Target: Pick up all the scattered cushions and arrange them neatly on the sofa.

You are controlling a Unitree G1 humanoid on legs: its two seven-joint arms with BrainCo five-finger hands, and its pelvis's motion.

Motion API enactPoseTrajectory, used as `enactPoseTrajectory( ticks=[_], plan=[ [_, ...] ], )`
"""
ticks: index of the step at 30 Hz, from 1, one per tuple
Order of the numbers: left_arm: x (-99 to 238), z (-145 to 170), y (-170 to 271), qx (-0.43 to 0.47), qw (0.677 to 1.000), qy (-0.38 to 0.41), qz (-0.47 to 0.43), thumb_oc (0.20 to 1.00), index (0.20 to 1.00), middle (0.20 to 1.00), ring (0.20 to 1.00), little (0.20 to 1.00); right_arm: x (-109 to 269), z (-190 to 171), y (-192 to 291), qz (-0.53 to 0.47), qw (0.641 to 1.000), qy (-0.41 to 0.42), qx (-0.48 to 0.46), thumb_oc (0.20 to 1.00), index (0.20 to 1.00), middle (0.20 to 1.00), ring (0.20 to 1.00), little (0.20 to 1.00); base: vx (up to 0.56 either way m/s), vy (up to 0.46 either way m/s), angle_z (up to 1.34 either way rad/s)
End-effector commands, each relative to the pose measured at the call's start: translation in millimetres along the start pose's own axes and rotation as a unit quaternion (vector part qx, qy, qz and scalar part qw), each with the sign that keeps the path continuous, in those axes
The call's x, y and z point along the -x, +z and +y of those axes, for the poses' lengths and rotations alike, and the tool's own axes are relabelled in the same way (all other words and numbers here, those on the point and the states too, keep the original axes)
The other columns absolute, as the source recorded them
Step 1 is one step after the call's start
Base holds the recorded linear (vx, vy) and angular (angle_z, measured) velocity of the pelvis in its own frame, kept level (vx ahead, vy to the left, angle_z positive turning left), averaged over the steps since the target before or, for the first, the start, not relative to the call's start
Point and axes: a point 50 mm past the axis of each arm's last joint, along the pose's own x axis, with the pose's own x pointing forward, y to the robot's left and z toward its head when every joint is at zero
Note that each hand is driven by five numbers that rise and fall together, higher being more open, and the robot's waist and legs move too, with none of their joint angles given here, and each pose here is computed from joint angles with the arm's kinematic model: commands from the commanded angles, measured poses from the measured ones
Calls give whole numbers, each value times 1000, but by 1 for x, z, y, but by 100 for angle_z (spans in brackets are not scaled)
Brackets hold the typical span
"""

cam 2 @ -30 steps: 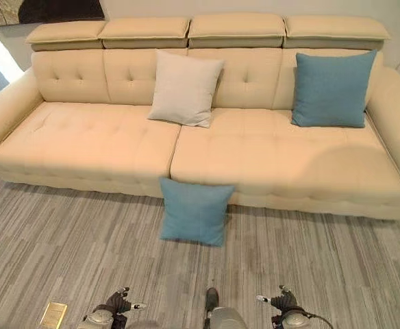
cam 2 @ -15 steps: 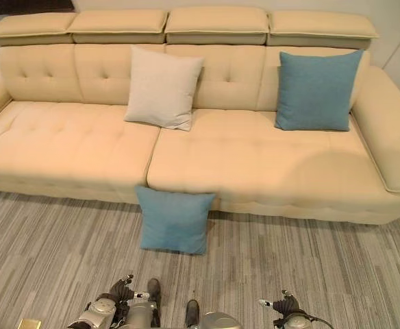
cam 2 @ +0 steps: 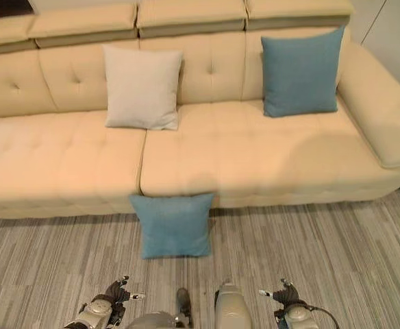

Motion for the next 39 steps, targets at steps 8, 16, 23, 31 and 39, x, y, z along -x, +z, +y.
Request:
enactPoseTrajectory(
  ticks=[8,16,23,31,39],
  plan=[
    [-1,-10,21,-19,999,-19,-45,1000,1000,1000,1000,1000,2,-25,-17,14,999,-32,-11,1000,1000,1000,1000,1000,103,-178,83],
    [-2,-12,29,-29,998,-23,-56,1000,1000,1000,1000,1000,2,-31,-15,9,999,-42,-8,1000,1000,1000,1000,1000,134,62,16],
    [-3,-5,42,-27,997,-12,-78,1000,1000,1000,1000,1000,0,-33,-8,2,999,-45,-1,1000,1000,1000,1000,1000,78,197,-30],
    [-3,15,65,2,992,29,-125,1000,1000,1000,1000,1000,-5,-38,26,-50,997,-65,-2,1000,1000,1000,1000,1000,-48,127,-28],
    [8,36,127,63,962,102,-245,1000,1000,1000,1000,1000,-5,-44,63,-117,986,-120,-11,1000,1000,1000,1000,1000,-100,19,-5]
  ],
)
